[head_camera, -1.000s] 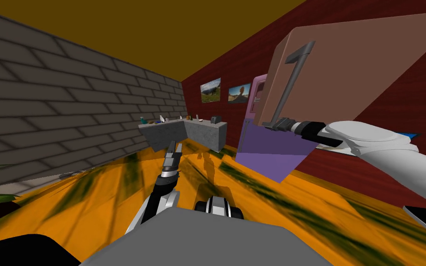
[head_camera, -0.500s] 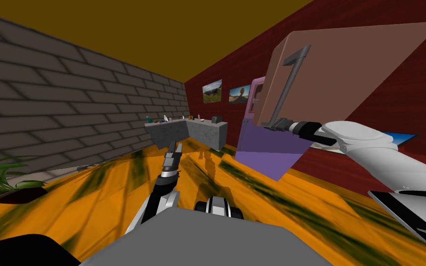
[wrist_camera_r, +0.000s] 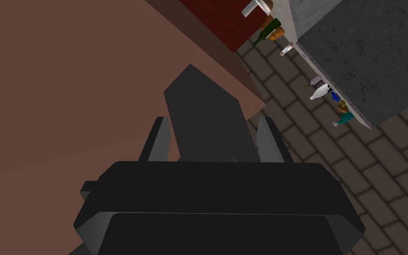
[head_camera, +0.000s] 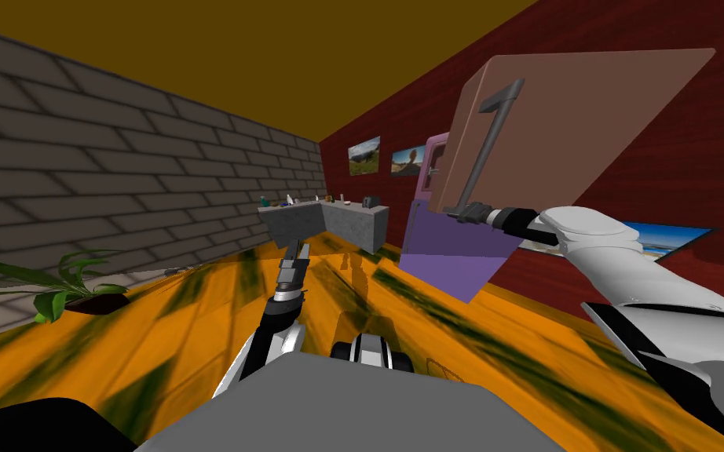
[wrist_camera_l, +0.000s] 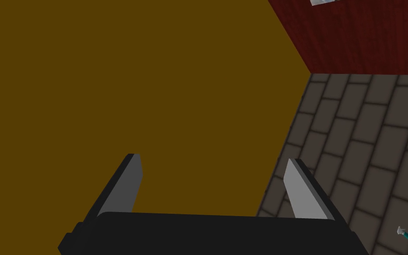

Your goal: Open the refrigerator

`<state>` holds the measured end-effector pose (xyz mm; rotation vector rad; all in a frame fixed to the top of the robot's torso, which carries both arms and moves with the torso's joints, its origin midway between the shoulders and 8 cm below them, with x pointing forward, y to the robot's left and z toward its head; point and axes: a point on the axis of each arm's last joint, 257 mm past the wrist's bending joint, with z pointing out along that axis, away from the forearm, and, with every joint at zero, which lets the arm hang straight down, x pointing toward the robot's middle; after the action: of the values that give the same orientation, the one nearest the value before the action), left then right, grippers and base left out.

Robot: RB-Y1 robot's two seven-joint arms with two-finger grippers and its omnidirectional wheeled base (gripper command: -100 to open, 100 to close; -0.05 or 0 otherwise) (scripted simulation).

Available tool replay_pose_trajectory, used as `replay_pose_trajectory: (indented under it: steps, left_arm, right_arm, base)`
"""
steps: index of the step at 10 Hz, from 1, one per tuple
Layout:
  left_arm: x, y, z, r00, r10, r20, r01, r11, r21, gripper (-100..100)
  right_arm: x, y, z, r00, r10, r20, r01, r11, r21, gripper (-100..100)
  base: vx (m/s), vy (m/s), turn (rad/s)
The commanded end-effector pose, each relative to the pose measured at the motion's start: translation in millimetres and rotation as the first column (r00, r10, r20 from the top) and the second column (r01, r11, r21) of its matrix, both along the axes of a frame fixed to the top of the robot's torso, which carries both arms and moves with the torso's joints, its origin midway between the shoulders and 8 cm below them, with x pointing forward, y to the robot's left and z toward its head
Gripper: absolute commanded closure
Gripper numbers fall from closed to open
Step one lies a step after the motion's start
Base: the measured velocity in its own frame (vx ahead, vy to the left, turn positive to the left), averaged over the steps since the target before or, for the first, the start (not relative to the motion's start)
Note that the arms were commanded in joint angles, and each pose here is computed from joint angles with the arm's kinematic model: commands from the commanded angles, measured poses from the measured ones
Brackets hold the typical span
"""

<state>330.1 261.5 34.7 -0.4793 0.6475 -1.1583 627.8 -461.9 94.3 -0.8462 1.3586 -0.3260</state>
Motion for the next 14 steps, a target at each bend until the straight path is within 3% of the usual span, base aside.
replay_pose_trajectory:
  steps: [1, 2, 3, 6, 14]
  left_arm:
    - [0.0, 0.0, -0.1, 1.0000, 0.000, 0.000, 0.000, 1.0000, 0.000, 0]
    - [0.0, 0.0, -0.1, 1.0000, 0.000, 0.000, 0.000, 1.0000, 0.000, 0]
    - [0.0, 0.0, -0.1, 1.0000, 0.000, 0.000, 0.000, 1.0000, 0.000, 0]
    - [0.0, 0.0, 0.0, 1.0000, 0.000, 0.000, 0.000, 1.0000, 0.000, 0]
    - [0.0, 0.0, 0.0, 1.0000, 0.000, 0.000, 0.000, 1.0000, 0.000, 0]
  right_arm:
    - [3.0, -4.1, -0.8, 1.000, -0.001, -0.012, 0.001, 1.000, 0.010, 100]
    - [9.2, 15.4, -5.9, 0.999, 0.046, -0.017, -0.046, 0.999, 0.014, 100]
    - [9.3, 11.6, -12.4, 0.998, 0.045, -0.038, -0.044, 0.999, 0.025, 100]
    - [9.7, 12.2, -9.1, 0.999, 0.045, -0.030, -0.044, 0.999, 0.019, 100]
    - [11.5, 21.8, -8.9, 0.997, 0.070, -0.030, -0.069, 0.997, 0.022, 100]
  base:
    - [-0.075, -0.035, -0.013]
    - [-0.151, -0.062, 0.056]
    - [-0.159, -0.097, 0.078]
    - [-0.114, -0.123, 0.124]
    - [-0.203, -0.186, 0.168]
